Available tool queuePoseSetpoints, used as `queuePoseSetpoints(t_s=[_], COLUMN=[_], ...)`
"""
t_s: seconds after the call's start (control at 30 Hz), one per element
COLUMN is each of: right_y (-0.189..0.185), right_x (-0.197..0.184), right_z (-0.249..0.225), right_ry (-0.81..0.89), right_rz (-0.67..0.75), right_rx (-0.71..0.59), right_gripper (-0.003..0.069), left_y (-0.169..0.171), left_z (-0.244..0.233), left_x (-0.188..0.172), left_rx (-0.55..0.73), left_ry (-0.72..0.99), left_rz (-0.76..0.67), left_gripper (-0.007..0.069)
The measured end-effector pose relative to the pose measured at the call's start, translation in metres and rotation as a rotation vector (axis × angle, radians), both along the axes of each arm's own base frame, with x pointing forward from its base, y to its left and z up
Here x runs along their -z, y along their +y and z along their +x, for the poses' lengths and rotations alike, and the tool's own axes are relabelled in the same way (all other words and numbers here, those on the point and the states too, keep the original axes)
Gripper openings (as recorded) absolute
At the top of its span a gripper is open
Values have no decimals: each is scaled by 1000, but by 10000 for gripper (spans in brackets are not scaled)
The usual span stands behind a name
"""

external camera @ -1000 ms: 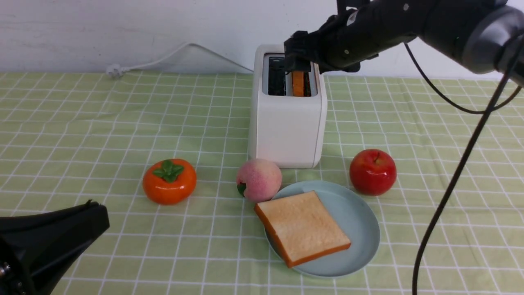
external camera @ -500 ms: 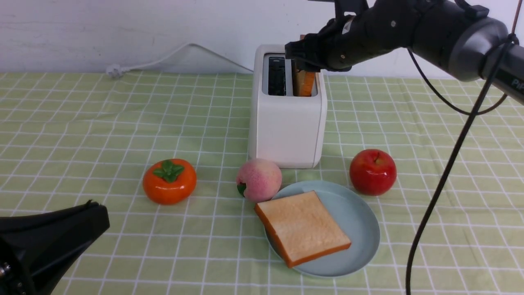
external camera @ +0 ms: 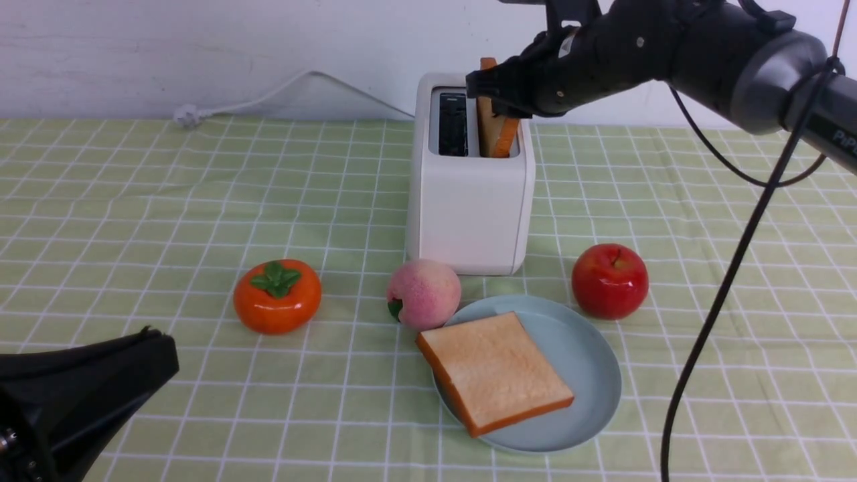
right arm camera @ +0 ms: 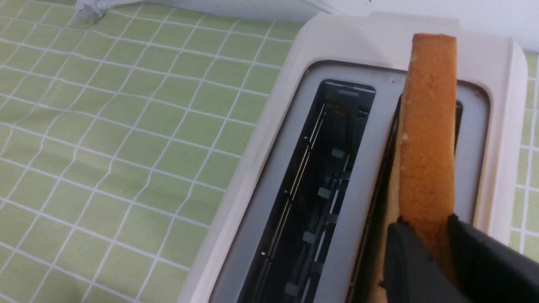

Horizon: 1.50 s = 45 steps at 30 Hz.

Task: Take toasted bread from bread machine on green coffee tablecloth place on plate.
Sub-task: 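Grasp the toast slice in the toaster and pull it up out of the slot with the right gripper, then place the held slice of bread on top of the slice on the plate with the right gripper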

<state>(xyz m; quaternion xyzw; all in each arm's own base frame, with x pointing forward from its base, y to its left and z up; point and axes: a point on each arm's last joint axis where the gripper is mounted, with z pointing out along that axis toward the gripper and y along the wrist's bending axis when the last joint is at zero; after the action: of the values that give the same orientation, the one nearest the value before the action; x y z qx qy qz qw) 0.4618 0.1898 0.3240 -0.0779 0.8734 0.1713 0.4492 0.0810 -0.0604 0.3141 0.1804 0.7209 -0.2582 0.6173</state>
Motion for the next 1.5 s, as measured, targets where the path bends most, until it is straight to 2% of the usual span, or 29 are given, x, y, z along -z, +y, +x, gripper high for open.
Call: queuePoseSetpoints(t_s=[0.13, 0.33, 0.37, 0.43, 0.6, 0.77, 0.83, 0.93, 1.03, 1.27, 1.5], right_y=[-5, -24, -25, -36, -57, -73, -79, -76, -65, -48, -47], right_x=[-27, -115, -118, -146, -165, -148, -125, -89, -46, 8, 49], right_z=[-13, -73, -76, -112, -169, -203, -211, -209, -193, -144, -115], right_ry=[-30, -137, -138, -127, -7, 117, 197, 299, 403, 473, 504], right_rz=[11, 36, 35, -10, -148, -233, -234, -167, -41, 218, 250], right_rx=[-4, -67, -70, -135, -227, -236, -231, -258, -353, -480, -455], right_gripper=[104, 97, 97, 95, 95, 95, 95, 95, 95, 95, 95], left_y=[0, 0, 0, 0, 0, 0, 0, 0, 0, 0, 0], left_z=[0, 0, 0, 0, 0, 0, 0, 0, 0, 0, -1], left_x=[0, 0, 0, 0, 1, 1, 2, 2, 2, 3, 3], left_rx=[0, 0, 0, 0, 1, 2, 2, 2, 2, 3, 3], left_ry=[0, 0, 0, 1, 12, 16, 23, 27, 28, 30, 35], left_rz=[0, 0, 0, 1, 3, -1, 2, 6, 6, 8, 12], left_gripper=[-13, -13, -13, -13, -13, -13, -13, -13, -13, -13, -13])
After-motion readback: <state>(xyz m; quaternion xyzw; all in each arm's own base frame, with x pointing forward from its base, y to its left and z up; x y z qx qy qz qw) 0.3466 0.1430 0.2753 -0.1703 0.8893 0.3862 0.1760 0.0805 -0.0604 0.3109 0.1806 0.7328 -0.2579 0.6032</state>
